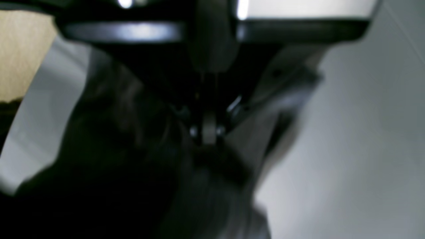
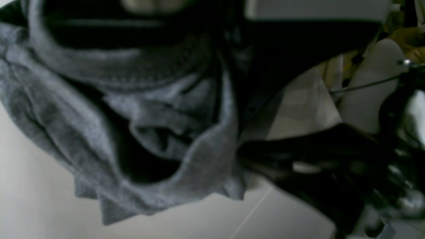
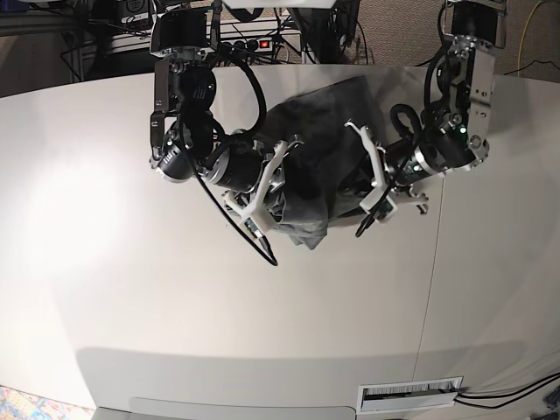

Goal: Fold the T-shirt properly
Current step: 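Press the folded bundle together with both grippers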

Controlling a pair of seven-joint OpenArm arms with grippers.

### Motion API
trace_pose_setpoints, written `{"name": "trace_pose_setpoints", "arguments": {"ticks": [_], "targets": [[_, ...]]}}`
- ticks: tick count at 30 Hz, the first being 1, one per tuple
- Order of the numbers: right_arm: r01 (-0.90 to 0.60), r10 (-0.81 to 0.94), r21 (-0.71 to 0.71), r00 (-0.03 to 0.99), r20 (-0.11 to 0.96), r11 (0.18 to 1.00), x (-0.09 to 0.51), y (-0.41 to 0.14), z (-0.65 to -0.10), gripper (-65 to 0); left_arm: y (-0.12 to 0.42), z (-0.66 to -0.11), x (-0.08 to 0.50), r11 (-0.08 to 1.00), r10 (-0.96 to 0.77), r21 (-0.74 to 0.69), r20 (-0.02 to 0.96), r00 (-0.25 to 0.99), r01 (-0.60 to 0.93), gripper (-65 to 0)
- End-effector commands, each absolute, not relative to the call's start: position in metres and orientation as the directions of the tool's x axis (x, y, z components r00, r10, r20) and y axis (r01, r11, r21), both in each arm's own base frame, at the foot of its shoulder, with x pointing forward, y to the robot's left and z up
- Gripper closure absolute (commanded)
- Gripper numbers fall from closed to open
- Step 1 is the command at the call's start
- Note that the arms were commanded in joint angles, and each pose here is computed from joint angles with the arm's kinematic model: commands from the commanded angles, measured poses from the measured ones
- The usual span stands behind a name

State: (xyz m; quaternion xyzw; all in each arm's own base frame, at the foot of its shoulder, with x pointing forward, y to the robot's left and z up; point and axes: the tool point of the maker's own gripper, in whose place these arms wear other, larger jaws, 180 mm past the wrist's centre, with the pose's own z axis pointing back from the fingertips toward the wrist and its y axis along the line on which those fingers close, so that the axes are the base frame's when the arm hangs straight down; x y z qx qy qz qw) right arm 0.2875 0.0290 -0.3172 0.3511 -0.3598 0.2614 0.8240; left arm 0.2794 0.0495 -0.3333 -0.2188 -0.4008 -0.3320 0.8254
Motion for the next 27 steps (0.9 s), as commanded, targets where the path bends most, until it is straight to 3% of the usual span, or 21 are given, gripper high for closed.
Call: {"name": "trace_pose_setpoints", "arguments": {"ticks": [1,7,18,23,27], "targets": [[-0.705,0.133,0.380,0.555,0.821,0.598,0.297,0.034,-0.297,0.0,0.057,-0.327,0.281,0.689,-0.368,-0.079,0.818,0.442,0.720,0.0],[-0.711,0.091,0.406,0.548,0.832,0.574,0.297,0.039,-0.288,0.0,0.091,-0.355,0.260,0.708,-0.463,0.027,0.772,0.435,0.705,0.0],[-0.727,0.073,0.448,0.561,0.825,0.520,0.288,0.048,-0.282,0.0,0.106,-0.410,0.240,0.761,-0.327,-0.114,0.782,0.530,0.639,0.0],[-0.780,0.226,0.354,0.523,0.822,0.516,0.276,0.070,-0.299,0.0,0.107,-0.410,0.247,0.752,-0.331,-0.115,0.786,0.522,0.649,0.0],[-0.842,0.336,0.224,0.420,0.843,0.490,0.268,0.095,-0.306,0.0,0.107,-0.409,0.249,0.752,-0.331,-0.111,0.789,0.518,0.649,0.0]]}}
